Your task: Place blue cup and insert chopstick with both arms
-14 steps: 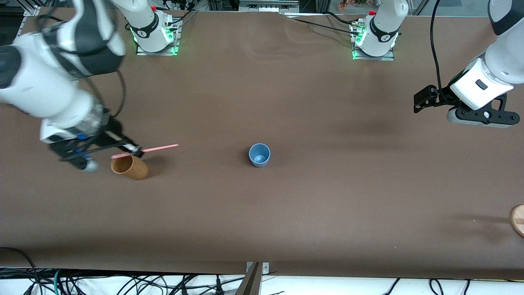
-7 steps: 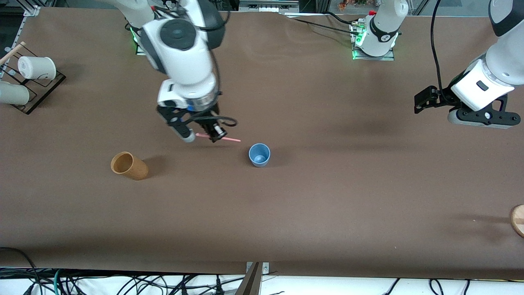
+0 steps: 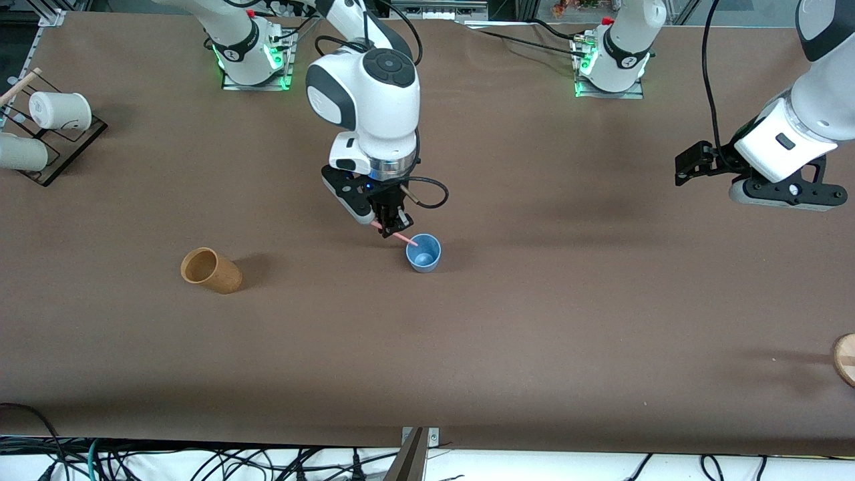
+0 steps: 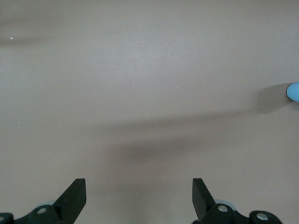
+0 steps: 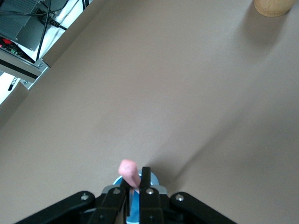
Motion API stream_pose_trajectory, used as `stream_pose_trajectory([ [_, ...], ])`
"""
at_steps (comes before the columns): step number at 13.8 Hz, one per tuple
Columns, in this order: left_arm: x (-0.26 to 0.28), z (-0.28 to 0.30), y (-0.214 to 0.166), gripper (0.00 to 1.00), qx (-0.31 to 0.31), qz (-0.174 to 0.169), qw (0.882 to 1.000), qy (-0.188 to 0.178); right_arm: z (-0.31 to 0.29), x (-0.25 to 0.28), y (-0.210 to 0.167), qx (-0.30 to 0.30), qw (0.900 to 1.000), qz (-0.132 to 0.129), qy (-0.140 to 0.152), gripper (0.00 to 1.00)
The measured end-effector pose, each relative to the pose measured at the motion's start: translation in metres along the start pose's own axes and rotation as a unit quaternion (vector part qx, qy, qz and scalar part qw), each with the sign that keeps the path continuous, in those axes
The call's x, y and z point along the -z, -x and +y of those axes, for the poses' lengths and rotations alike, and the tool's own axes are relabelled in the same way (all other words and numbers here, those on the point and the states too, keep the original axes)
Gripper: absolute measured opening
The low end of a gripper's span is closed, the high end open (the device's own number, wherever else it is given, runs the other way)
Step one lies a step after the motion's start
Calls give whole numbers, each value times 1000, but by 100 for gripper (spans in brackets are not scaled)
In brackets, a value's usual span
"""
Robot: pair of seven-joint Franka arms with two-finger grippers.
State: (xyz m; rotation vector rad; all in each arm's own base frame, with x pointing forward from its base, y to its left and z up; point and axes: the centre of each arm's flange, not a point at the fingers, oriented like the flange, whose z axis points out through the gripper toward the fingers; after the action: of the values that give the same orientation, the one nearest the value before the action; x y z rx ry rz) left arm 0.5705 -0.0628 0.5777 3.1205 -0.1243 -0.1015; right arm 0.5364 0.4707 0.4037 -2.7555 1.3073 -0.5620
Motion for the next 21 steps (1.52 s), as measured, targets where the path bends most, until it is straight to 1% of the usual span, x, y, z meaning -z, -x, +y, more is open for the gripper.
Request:
stream_pose_trajectory([
  [2,-1,0,0,100,0,0,1000,0,0,-7,8,-2,1000,14,-2,9],
  [3,-1,0,0,100,0,-1,1000,0,0,-9,11,0,1000,15,-3,15],
  [4,-2,0,-1,100,0,-1,1000,0,0,-9,13,0,1000,15,-4,24],
  [6,-3,0,-1,100,0,-2,1000,0,-1,-7,14,0,1000,15,-6,44],
  [7,-3,0,-1,100,0,-3,1000,0,-2,-5,14,-1,1000,15,-8,56],
  [8,-3,0,-2,100,0,-3,1000,0,-4,-2,12,-2,1000,15,-11,65],
  [11,-3,0,-2,100,0,-3,1000,0,-11,28,-6,-9,999,19,-35,97],
  [12,-3,1,-2,100,-1,-3,1000,0,-11,43,-16,-2,999,23,-39,100],
  [13,-3,1,-2,100,-1,-3,1000,0,-9,56,-28,9,999,26,-35,100],
  [15,-3,1,-2,100,-1,-3,1000,0,-2,71,-59,44,999,13,-19,100],
  [17,-3,1,-2,100,-1,-3,1000,0,8,74,-103,90,996,-5,5,100],
  [19,-3,2,-2,100,-2,-3,1000,0,25,72,-158,144,988,-37,36,100],
  [21,-3,2,-2,100,-2,-3,1000,0,52,68,-225,196,976,-80,58,100],
])
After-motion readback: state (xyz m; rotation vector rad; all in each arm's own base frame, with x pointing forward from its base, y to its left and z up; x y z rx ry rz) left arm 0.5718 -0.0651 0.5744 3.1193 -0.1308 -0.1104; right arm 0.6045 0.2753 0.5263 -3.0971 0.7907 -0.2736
